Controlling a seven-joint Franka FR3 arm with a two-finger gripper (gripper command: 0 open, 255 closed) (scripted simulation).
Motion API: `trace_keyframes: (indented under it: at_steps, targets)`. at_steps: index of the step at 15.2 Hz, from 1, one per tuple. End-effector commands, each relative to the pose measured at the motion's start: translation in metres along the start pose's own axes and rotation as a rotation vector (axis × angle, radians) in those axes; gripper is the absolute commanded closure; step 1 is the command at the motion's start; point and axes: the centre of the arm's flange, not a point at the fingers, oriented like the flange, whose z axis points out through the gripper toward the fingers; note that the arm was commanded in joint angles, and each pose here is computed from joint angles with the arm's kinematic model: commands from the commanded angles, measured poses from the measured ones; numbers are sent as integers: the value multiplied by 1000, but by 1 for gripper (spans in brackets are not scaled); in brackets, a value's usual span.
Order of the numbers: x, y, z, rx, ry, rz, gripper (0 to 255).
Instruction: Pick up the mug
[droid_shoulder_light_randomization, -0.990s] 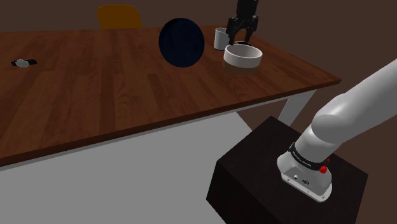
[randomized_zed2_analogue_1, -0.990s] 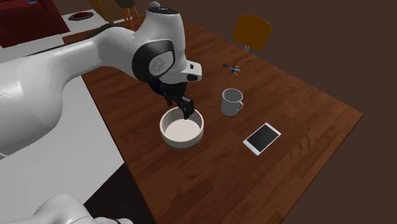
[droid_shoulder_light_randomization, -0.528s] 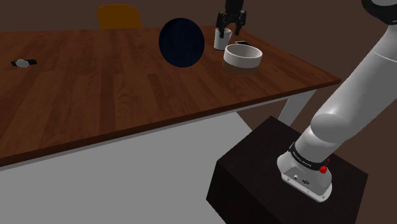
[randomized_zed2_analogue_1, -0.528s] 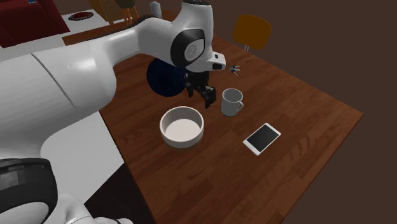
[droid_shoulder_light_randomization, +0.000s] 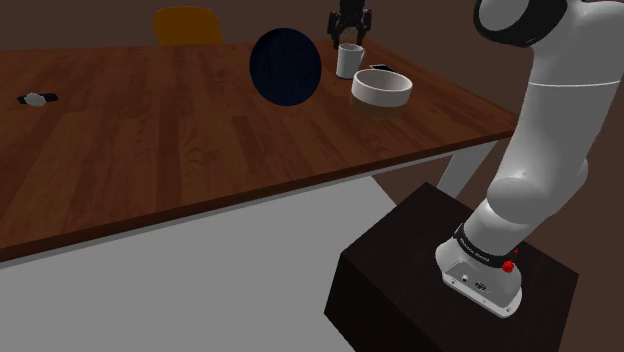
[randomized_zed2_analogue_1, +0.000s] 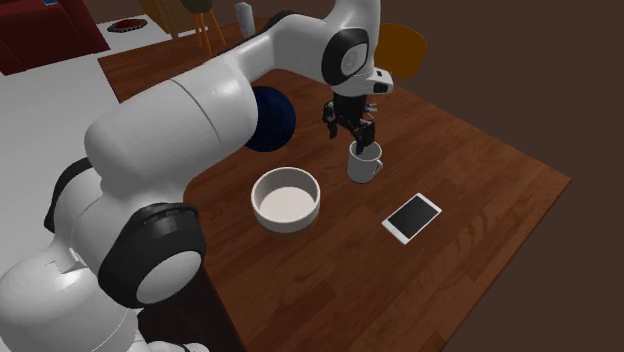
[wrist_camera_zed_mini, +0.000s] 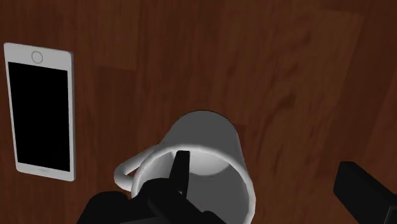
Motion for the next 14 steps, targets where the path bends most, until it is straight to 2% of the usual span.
trace_keyframes:
  at_steps: [1, 11, 12, 14]
  targets:
    - [26, 2, 3, -6, 1, 9, 0]
    - [34, 1, 43, -7, 1, 12, 0]
    - [35, 2, 43, -7, 1, 12, 255]
    - [35, 2, 43, -7, 1, 12, 255]
